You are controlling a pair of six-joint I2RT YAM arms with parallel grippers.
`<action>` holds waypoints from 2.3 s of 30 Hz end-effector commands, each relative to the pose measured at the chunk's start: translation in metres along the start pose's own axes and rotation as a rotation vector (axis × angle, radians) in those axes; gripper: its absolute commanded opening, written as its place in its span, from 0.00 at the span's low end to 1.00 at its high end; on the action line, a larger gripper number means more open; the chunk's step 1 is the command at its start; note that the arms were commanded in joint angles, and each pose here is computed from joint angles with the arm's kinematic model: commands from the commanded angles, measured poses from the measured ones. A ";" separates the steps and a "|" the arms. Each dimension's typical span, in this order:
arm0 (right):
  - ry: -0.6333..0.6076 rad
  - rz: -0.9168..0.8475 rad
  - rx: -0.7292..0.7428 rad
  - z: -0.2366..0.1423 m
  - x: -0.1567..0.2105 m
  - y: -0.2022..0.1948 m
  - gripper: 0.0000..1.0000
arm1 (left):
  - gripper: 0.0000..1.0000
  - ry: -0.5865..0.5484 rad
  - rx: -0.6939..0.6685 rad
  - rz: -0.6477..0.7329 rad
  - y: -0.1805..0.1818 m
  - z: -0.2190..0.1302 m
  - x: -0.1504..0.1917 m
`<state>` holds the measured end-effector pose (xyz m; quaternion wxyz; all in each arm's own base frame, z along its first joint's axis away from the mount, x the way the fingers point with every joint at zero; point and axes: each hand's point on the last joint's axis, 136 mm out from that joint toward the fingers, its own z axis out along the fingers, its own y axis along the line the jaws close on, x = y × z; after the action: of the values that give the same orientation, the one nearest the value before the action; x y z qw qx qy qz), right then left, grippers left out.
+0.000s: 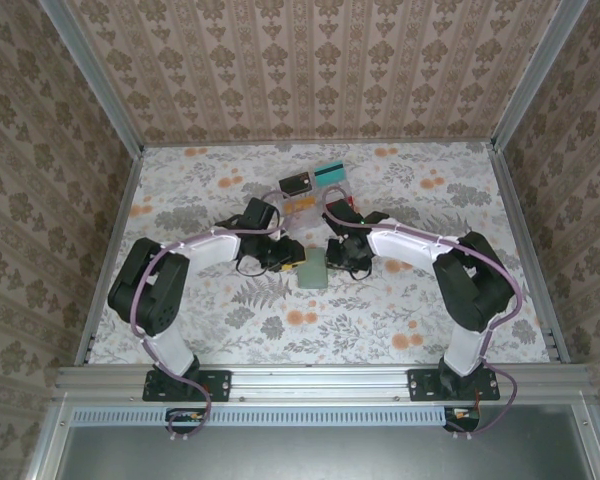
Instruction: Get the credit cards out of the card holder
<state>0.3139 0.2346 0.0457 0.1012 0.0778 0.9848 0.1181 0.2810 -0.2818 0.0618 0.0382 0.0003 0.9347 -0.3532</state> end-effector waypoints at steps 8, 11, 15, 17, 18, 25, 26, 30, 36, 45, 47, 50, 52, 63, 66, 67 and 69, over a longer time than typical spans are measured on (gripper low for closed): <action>0.010 -0.019 0.001 0.009 -0.006 0.005 0.22 | 0.59 -0.163 -0.134 0.048 0.008 -0.049 -0.023; -0.012 -0.036 0.012 0.005 -0.011 0.004 0.15 | 0.74 -0.219 -0.190 0.044 0.018 -0.066 -0.029; -0.072 -0.078 0.015 -0.013 -0.020 0.006 0.09 | 1.00 -0.310 -0.267 0.022 0.036 -0.093 -0.035; -0.111 -0.106 -0.004 -0.026 -0.023 0.013 0.08 | 1.00 -0.361 -0.264 -0.028 0.048 -0.107 -0.041; -0.125 -0.121 -0.021 -0.033 -0.024 0.018 0.09 | 1.00 -0.381 -0.256 -0.051 0.053 -0.113 -0.043; -0.176 -0.232 -0.163 -0.068 -0.018 0.076 0.08 | 1.00 -0.517 -0.205 -0.190 0.078 -0.149 -0.048; -0.186 -0.245 -0.180 -0.071 -0.017 0.083 0.08 | 1.00 -0.528 -0.184 -0.212 0.080 -0.151 -0.048; -0.196 -0.302 -0.253 -0.074 -0.015 0.111 0.08 | 1.00 -0.552 -0.129 -0.248 0.081 -0.154 -0.046; -0.162 -0.289 -0.302 -0.066 -0.012 0.123 0.08 | 1.00 -0.524 -0.146 -0.280 0.088 -0.155 -0.039; -0.177 -0.167 -0.059 -0.052 -0.027 0.051 0.08 | 0.97 -0.470 -0.016 -0.241 0.068 -0.141 -0.040; -0.165 -0.127 -0.037 -0.046 -0.027 0.033 0.08 | 0.95 -0.438 0.009 -0.226 0.061 -0.134 -0.039; -0.132 -0.122 -0.033 -0.037 -0.026 0.014 0.09 | 0.89 -0.376 0.049 -0.208 0.047 -0.119 -0.039; -0.065 -0.114 -0.044 -0.028 -0.027 0.001 0.09 | 0.86 -0.338 0.062 -0.187 0.037 -0.106 -0.038; 0.001 -0.120 0.018 -0.007 -0.025 -0.031 0.09 | 0.55 -0.191 0.052 -0.097 0.002 -0.042 -0.046; 0.003 -0.117 0.015 -0.002 -0.027 -0.030 0.09 | 0.50 -0.138 0.049 -0.078 -0.006 -0.024 -0.039; 0.002 -0.116 0.018 -0.001 -0.027 -0.030 0.09 | 0.49 -0.128 0.047 -0.075 -0.007 -0.021 -0.038; -0.003 -0.116 0.023 0.000 -0.028 -0.030 0.09 | 0.47 -0.108 0.027 -0.078 -0.005 -0.015 -0.035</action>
<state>0.3438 0.2014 0.0512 0.1223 0.0316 0.9860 0.1084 0.3157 -0.2657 0.0765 0.0830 -0.0681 0.9248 -0.3651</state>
